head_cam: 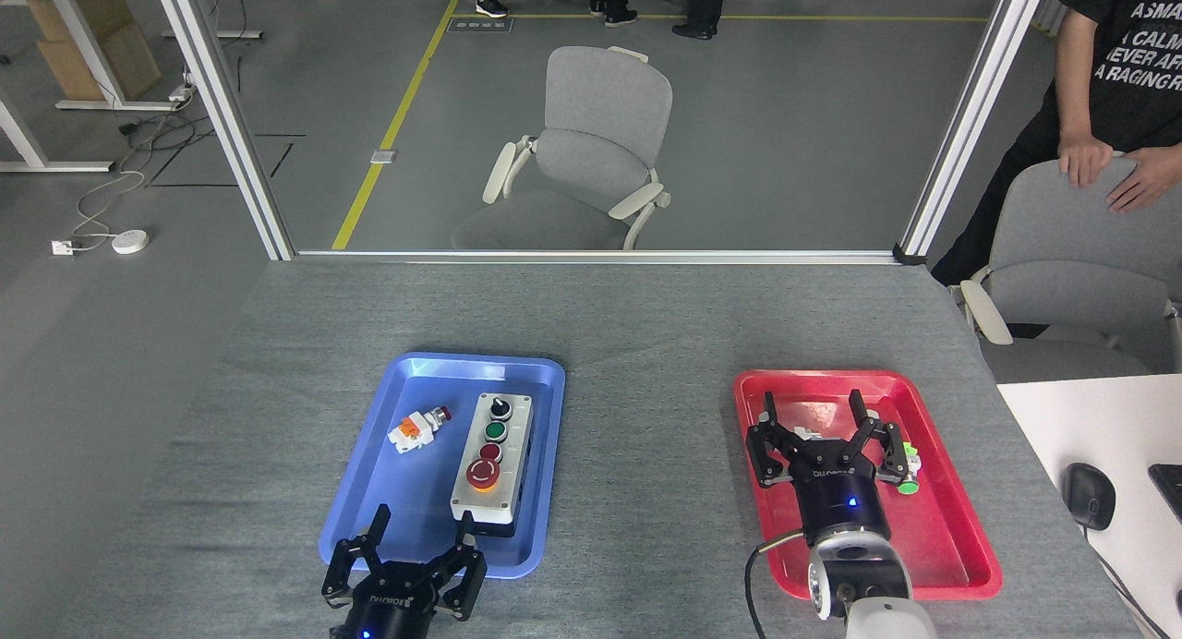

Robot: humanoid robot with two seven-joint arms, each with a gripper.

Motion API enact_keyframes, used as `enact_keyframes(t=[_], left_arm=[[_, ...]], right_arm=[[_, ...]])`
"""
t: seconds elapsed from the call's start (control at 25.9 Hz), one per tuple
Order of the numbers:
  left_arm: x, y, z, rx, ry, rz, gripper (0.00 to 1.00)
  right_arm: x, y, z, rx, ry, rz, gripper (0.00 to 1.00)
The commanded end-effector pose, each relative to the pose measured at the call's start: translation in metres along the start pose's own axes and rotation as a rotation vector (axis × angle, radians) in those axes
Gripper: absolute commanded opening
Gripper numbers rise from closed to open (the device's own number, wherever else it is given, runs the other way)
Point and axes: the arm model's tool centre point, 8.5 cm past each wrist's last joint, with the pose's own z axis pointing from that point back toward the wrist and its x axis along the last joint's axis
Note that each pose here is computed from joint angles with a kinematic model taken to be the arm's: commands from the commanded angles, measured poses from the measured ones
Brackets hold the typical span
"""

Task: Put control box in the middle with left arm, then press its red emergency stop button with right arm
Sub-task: 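Move the left gripper down to the near edge of the grey control box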

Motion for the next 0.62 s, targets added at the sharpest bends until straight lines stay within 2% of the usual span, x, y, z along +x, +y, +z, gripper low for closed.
enact_keyframes(t=[0.0, 0.15, 0.39, 0.58], left_arm=[[0.013, -0.012, 0.001, -0.031, 0.036, -0.078, 0.99], [0.018, -0.018, -0.004, -0.053, 0.054, -0.083, 0.99], [0.022, -0.031, -0.018, -0.095, 0.059, -0.126, 0.99], [0.028, -0.026, -0.029, -0.086, 0.056, -0.116, 0.99]], right_arm=[[-0.003, 0.005, 0.001, 0.035, 0.018, 0.003, 0.98], [-0.007, 0.015, 0.008, 0.062, 0.015, -0.001, 0.98], [-0.007, 0.019, 0.011, 0.067, 0.003, -0.026, 0.98], [-0.006, 0.02, 0.012, 0.072, 0.006, -0.034, 0.98]])
